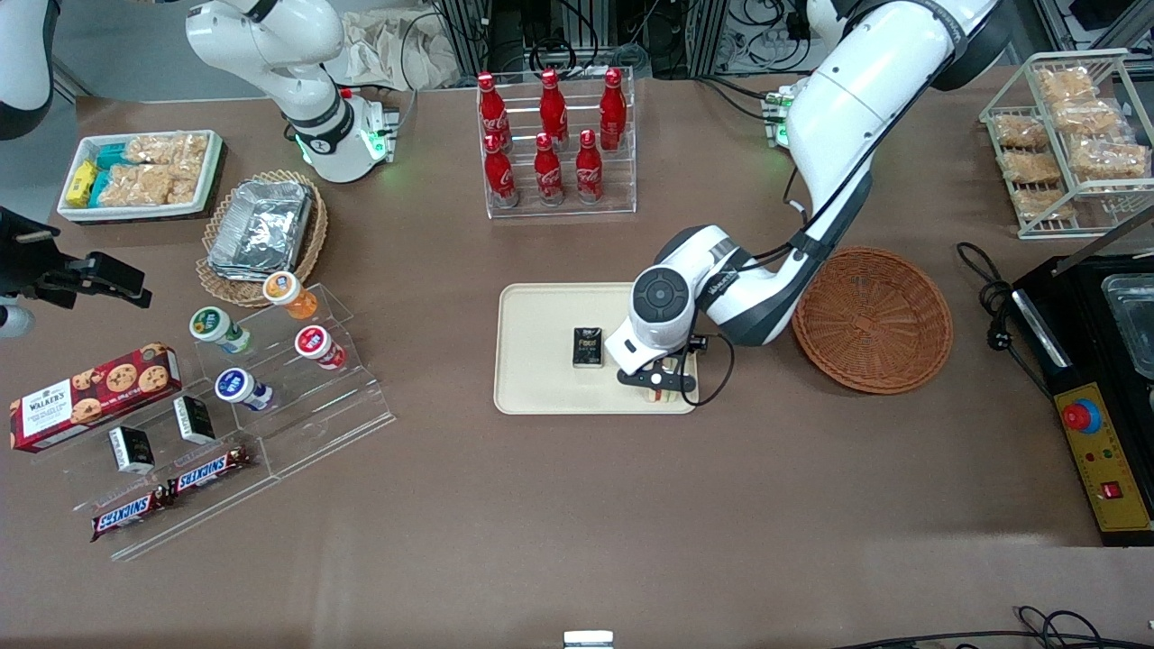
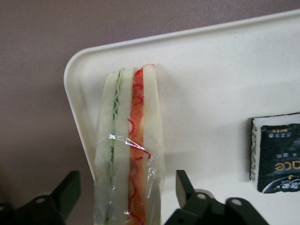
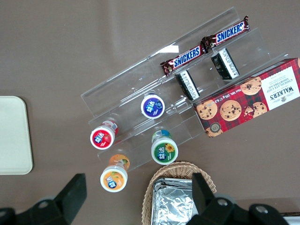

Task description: Place sandwich from basket to tray

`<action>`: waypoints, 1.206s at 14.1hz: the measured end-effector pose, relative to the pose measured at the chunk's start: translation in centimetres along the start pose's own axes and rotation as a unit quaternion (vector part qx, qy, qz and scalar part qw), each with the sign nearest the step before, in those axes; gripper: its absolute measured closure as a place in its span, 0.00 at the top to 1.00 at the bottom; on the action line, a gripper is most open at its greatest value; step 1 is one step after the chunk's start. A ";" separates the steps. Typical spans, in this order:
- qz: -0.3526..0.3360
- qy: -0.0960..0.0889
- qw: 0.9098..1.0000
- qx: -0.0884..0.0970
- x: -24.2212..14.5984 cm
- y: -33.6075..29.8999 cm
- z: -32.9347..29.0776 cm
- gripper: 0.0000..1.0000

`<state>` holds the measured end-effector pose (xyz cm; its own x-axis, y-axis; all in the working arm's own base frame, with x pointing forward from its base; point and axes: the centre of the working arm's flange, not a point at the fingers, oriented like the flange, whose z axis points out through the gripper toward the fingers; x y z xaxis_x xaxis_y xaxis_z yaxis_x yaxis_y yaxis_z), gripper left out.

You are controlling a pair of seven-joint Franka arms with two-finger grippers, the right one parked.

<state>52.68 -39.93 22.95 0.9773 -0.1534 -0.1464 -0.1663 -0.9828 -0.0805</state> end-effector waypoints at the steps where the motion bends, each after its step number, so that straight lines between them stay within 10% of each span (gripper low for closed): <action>1: -0.002 0.003 1.000 0.001 0.1 -0.1 -0.7 1.00; 11: -0.132 0.074 0.988 0.017 -0.6 -8.4 -22.8 1.00; 17: -0.152 0.096 0.983 -0.024 -3.7 -17.2 -32.9 1.00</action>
<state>56.24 -25.86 57.27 0.9885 0.1358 0.0662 0.1389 -0.9894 -0.0436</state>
